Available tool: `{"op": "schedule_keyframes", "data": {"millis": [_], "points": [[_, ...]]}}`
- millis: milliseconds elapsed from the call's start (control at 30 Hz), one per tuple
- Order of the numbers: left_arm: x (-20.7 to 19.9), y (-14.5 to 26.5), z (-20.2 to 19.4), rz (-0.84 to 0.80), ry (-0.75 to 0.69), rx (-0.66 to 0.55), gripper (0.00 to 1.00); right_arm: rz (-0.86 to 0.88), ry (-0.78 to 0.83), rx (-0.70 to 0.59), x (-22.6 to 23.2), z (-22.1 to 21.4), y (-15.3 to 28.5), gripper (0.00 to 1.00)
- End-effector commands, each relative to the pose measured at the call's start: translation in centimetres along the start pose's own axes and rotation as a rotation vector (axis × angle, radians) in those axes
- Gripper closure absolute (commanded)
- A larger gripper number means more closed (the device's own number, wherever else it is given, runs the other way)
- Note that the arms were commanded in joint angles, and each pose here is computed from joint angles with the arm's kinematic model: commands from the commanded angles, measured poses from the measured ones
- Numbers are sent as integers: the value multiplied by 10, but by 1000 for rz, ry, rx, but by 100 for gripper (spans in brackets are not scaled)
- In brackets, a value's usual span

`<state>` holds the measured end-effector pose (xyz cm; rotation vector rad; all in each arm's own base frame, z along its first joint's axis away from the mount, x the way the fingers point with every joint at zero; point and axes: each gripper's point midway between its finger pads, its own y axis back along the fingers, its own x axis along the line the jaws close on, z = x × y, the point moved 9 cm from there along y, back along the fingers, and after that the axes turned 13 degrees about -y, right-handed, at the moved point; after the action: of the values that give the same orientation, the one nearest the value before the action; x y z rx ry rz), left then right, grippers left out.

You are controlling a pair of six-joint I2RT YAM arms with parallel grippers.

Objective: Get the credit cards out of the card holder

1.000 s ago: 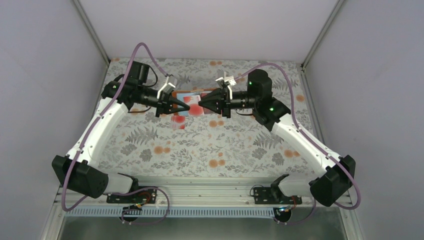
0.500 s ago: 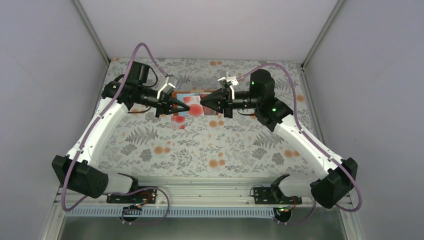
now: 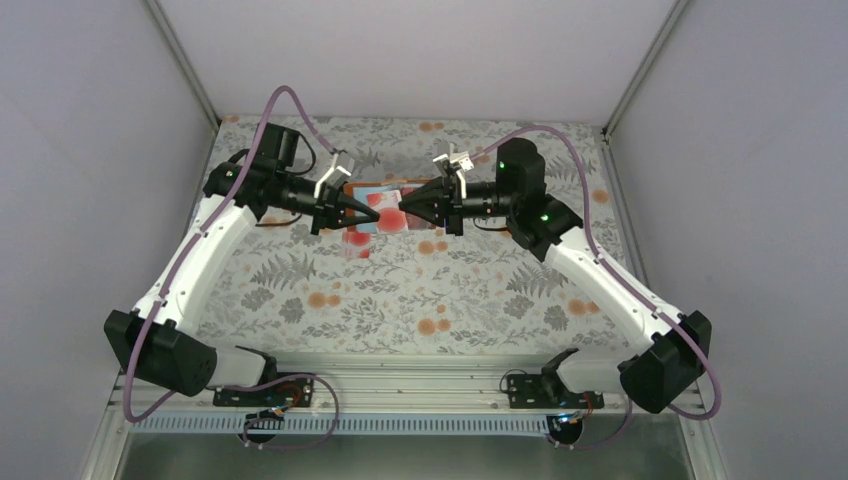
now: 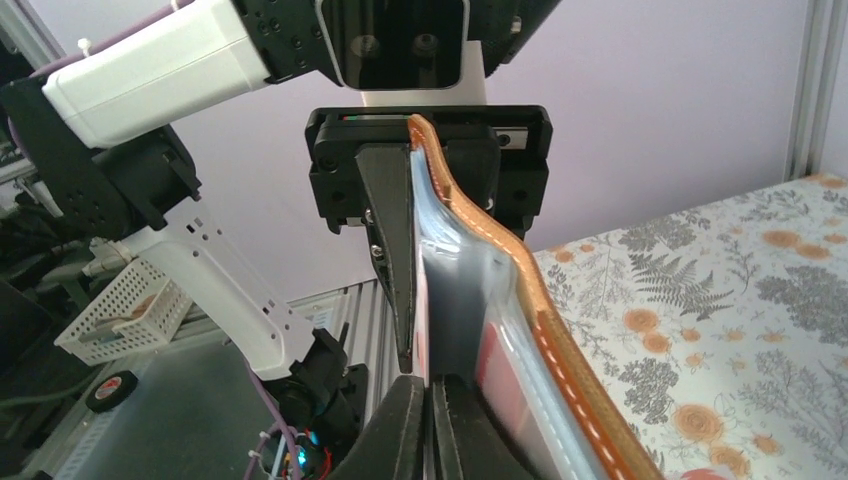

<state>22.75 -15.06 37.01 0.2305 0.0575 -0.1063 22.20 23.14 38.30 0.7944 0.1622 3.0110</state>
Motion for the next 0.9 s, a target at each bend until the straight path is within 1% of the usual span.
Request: {"op": "schedule_keyframes", "data": {"millis": [0,167,233,267,467,567,633,700,733,767,800,867], "points": [[-3,-1,2,-29,-32,-34,98,-2,-2,-8,-1,4,-1,96],[-4,-1,2,-36,-34,-39,97,-53,19,-27,1,3,6,96],[-4,-1,2,-44,-32,-48,94,-84,17,-29,-1,3,10,96],[-5,-1,2,-49,-33,-53,93,-91,16,-29,-2,2,12,96],[-3,-1,3,-53,-31,-57,93,-84,34,-38,5,6,19,96],[-4,-1,4,-53,-34,-57,83,-91,39,-36,7,5,20,96],[-5,-1,3,-54,-33,-58,83,-85,45,-38,10,6,21,96],[-4,-1,3,-56,-30,-60,83,-71,43,-35,9,6,21,96],[-4,-1,3,-57,-29,-61,87,-64,40,-32,9,5,20,96],[-4,-1,3,-60,-32,-62,95,-61,39,-32,9,5,20,96],[-5,-1,4,-61,-36,-64,97,-61,40,-32,9,5,20,96],[-5,-1,3,-62,-34,-64,98,-65,42,-29,8,4,20,96]]}}
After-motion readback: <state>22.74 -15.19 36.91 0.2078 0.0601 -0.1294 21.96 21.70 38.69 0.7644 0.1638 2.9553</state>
